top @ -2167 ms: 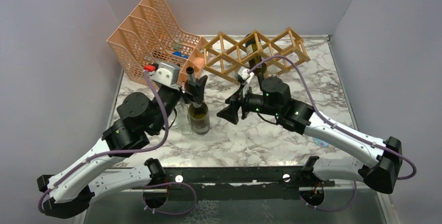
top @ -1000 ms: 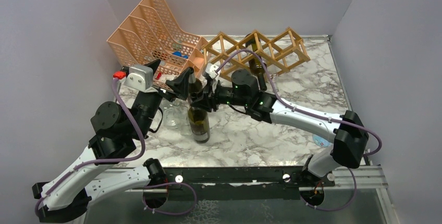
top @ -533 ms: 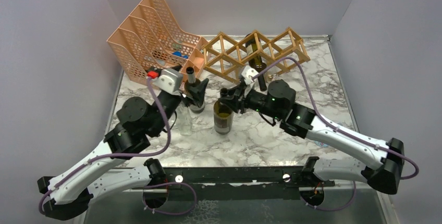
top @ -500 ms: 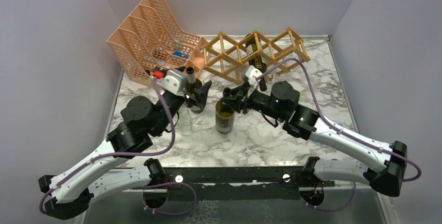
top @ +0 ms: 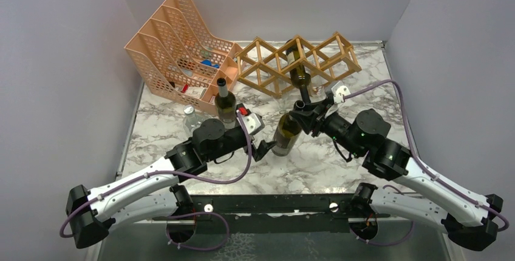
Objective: Put the wine bottle on the wine rack
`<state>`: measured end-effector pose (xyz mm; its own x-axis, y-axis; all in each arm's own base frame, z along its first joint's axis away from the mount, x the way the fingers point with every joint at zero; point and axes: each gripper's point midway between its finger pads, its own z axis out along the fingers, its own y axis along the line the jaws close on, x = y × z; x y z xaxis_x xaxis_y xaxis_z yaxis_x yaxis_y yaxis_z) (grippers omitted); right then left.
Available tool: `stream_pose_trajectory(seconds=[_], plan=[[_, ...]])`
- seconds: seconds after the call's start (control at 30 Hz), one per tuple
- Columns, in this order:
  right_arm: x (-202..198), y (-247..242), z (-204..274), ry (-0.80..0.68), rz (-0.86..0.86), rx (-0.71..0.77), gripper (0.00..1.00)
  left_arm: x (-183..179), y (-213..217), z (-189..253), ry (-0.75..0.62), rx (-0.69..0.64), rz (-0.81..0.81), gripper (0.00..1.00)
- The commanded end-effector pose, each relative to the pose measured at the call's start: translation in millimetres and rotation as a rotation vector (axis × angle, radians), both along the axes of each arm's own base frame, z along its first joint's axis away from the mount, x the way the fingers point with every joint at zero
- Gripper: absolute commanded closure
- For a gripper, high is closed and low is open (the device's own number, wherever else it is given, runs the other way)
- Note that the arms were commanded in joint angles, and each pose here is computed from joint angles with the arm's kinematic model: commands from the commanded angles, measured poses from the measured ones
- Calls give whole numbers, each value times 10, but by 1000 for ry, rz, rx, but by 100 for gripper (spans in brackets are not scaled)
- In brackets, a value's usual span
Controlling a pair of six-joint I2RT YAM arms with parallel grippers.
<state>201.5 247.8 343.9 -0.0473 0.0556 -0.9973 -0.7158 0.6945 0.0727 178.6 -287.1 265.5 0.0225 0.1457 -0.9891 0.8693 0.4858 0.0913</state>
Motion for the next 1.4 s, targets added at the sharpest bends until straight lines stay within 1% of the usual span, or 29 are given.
stream_pose_trajectory(seconds=[0.0,0.13,0.3,0.47,0.73,0.87,0.93,1.03,1.13,1.23,1.33,1.37], plan=[[-100,-164,529,-70,-10,129,99,-187,-228,8,15,-95,-144,1],[-229,-164,659,-86,53,126,99,-211,-325,-94,33,-132,-177,1],[-407,-91,715,-108,163,114,99,-292,-469,-295,58,-92,-265,1],[-618,-37,787,-152,283,108,99,-327,-549,-303,35,-91,-323,1],[-999,-6,947,-212,478,117,99,-671,-614,-211,0,-123,-550,1],[-1137,2,1035,-242,547,136,99,-896,-601,-155,-11,-139,-681,1],[-1171,8,1073,-252,566,142,99,-956,-588,-125,-25,-145,-714,1],[-1224,8,1137,-270,592,155,99,-964,-577,-110,-40,-150,-719,2],[-1262,-3,1187,-284,606,171,99,-924,-583,-106,-48,-153,-697,7],[-1268,-5,1195,-288,607,179,99,-891,-609,-63,-59,-162,-687,9],[-1272,1,1185,-286,611,186,99,-871,-637,-12,-68,-175,-684,8],[-1272,6,1177,-286,613,186,99,-862,-643,-3,-70,-177,-681,7]])
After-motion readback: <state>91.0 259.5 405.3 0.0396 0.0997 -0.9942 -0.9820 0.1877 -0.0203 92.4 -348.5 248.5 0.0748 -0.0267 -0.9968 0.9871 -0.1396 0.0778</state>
